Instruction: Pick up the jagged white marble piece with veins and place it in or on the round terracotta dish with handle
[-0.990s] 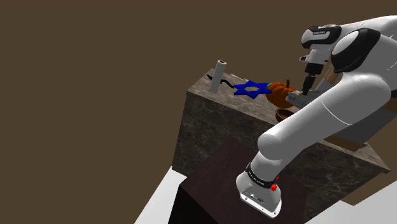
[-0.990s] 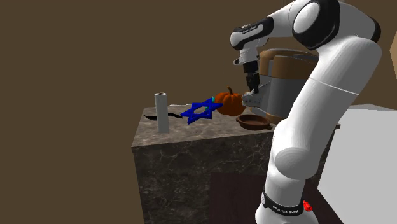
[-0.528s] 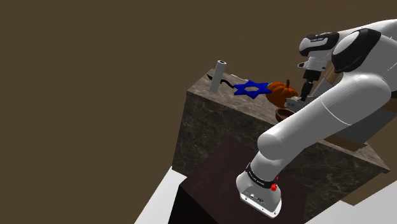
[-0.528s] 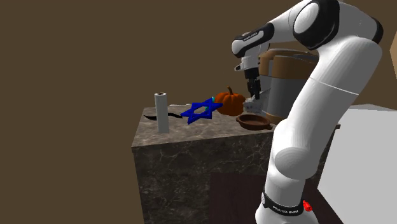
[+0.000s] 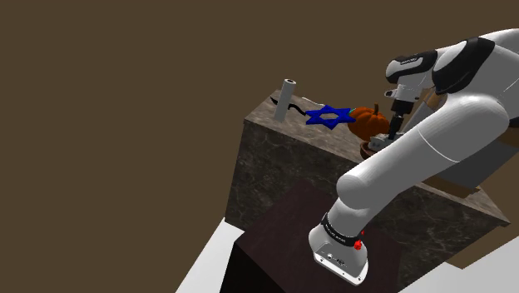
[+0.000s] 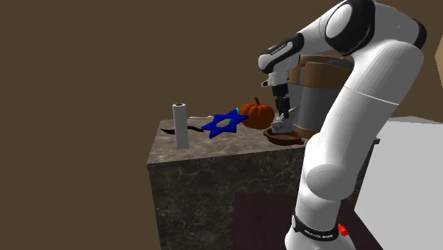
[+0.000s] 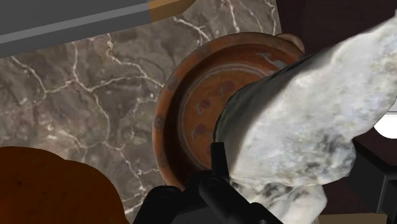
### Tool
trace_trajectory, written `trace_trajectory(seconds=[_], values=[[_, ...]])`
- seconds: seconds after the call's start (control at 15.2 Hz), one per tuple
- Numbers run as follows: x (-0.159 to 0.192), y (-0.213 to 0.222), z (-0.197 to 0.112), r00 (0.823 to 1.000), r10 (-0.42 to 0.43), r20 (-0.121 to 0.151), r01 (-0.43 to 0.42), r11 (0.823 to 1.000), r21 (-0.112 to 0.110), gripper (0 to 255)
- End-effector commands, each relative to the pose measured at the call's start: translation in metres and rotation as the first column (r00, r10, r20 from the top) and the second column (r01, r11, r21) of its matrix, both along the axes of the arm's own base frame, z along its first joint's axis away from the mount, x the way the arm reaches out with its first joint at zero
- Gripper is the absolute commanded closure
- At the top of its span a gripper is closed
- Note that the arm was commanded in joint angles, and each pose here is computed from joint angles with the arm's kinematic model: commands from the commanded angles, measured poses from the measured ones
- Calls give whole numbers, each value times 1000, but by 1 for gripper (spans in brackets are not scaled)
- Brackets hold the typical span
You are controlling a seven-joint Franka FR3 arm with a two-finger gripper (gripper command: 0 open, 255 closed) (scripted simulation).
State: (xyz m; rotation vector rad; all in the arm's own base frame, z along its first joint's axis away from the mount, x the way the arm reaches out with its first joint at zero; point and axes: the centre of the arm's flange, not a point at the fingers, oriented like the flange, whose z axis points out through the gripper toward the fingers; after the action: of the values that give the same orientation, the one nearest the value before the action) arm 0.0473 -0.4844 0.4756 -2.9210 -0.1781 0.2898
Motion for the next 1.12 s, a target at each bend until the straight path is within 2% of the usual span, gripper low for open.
trace_trajectory(seconds=[0.0,0.4,0.46,0.79,1.06], values=[[0,0,-3,1000,0,0,0,1000,-1,255],[0,0,-3,1000,0,0,0,1000,-1,255],[0,0,-3,1000,0,0,0,1000,-1,0],[0,0,-3,1000,0,0,0,1000,-1,0],[11,-10,45,1000,0,0,0,1000,-1,0]])
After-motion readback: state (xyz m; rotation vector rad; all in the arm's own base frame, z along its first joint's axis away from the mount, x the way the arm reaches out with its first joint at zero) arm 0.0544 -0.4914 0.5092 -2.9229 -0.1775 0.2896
